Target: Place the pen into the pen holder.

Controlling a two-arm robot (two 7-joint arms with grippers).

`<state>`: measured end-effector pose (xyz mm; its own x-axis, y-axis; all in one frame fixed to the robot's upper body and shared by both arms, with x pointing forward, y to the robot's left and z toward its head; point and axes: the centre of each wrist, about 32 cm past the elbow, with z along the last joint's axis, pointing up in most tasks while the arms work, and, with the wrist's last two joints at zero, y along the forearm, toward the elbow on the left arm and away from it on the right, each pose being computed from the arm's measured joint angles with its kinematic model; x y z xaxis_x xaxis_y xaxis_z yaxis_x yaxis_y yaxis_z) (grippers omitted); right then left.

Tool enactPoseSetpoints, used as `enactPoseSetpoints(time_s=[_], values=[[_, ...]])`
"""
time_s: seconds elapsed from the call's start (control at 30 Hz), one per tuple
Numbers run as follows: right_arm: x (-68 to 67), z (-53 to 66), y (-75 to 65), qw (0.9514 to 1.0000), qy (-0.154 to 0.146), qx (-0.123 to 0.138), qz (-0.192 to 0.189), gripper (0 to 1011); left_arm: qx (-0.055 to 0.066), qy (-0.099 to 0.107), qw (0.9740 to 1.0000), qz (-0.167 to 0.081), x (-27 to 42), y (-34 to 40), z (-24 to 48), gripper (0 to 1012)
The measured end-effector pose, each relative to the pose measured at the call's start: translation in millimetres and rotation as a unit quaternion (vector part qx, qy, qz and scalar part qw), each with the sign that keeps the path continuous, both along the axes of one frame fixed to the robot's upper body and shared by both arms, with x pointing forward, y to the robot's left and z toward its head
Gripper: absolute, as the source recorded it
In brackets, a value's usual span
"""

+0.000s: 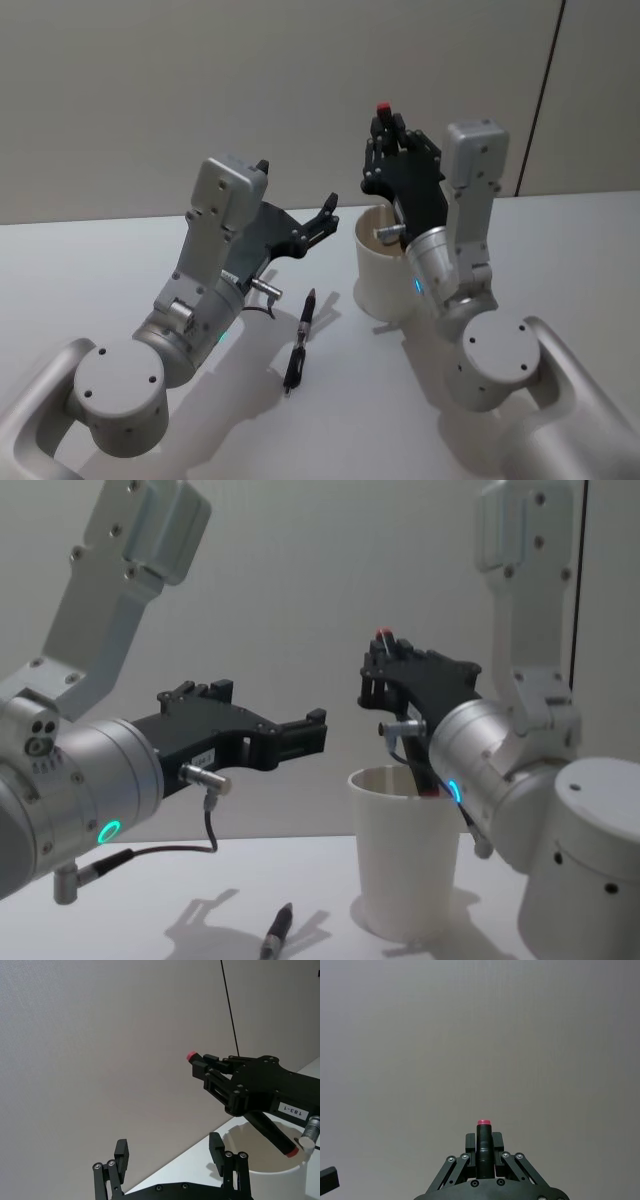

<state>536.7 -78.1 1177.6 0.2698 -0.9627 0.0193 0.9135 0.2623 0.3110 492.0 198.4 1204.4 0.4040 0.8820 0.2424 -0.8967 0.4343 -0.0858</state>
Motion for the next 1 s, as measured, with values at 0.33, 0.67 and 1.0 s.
enactPoseSetpoints(time_s=[0.33,0.67,1.0], values=[[-4.7,-8.8,-2.2,0.9999,0.013,0.000,-0.001,185,0.000,0.000,1.0000,0.000,0.0,0.0,0.0,1001],[-8.1,-14.5,-0.1,0.9999,0.016,0.002,0.001,185,0.000,0.000,1.0000,0.000,0.0,0.0,0.0,1001],[-12.6,-18.8,3.8,0.9999,0.016,-0.002,0.003,185,0.000,0.000,1.0000,0.000,0.0,0.0,0.0,1001]])
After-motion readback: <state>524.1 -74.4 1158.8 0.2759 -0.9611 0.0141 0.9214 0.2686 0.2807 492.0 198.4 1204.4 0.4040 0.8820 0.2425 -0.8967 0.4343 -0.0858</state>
